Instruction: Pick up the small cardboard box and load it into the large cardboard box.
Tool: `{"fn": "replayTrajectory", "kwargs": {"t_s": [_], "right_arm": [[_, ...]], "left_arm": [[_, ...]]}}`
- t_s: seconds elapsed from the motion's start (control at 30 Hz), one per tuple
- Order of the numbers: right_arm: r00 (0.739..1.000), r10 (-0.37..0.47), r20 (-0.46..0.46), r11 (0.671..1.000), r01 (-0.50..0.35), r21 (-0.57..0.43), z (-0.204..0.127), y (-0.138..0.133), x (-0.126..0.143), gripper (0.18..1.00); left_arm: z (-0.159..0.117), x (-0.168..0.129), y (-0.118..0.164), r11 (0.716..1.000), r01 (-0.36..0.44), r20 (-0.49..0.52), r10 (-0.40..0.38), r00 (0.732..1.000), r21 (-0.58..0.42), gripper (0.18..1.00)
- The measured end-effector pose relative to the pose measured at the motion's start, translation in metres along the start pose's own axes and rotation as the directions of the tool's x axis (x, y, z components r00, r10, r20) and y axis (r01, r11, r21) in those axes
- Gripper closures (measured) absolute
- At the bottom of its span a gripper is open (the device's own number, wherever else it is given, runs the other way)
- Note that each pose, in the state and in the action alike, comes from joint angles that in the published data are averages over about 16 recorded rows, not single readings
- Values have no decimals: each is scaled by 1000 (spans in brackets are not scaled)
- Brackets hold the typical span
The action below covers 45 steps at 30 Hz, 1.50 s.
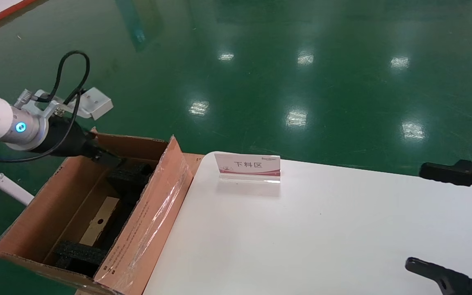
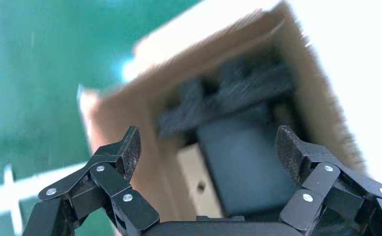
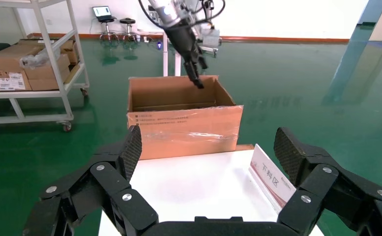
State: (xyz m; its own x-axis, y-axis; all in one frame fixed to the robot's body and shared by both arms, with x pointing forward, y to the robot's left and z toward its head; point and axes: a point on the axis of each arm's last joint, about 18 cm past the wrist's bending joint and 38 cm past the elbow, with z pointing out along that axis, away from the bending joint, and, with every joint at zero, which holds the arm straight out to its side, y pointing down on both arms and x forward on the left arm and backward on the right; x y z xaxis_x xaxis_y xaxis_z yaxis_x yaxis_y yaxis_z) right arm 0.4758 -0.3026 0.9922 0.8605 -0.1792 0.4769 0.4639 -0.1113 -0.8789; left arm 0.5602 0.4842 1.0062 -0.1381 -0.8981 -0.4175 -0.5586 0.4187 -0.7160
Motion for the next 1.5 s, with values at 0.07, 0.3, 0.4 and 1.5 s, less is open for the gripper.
{"fn": "replayTrajectory", "kwargs": {"t_s": [0.07,0.3,0.4,1.5], "right_arm": [[1000,0,0,1000,0,0,0,0,0,178],[1000,0,0,1000,0,0,0,0,0,178],[1000,0,0,1000,0,0,0,0,0,178],[1000,0,-1,1000,0,-1,0,0,0,178]], "left_arm": [[-10,6,-5,998,-22,-35,25,999,62,190],[-32,17,-16,976,-78,-126,105,987,202,183],[-38,23,-20,965,-99,-157,139,978,242,183],[-50,148,-61,795,-180,-507,525,684,579,183]]}}
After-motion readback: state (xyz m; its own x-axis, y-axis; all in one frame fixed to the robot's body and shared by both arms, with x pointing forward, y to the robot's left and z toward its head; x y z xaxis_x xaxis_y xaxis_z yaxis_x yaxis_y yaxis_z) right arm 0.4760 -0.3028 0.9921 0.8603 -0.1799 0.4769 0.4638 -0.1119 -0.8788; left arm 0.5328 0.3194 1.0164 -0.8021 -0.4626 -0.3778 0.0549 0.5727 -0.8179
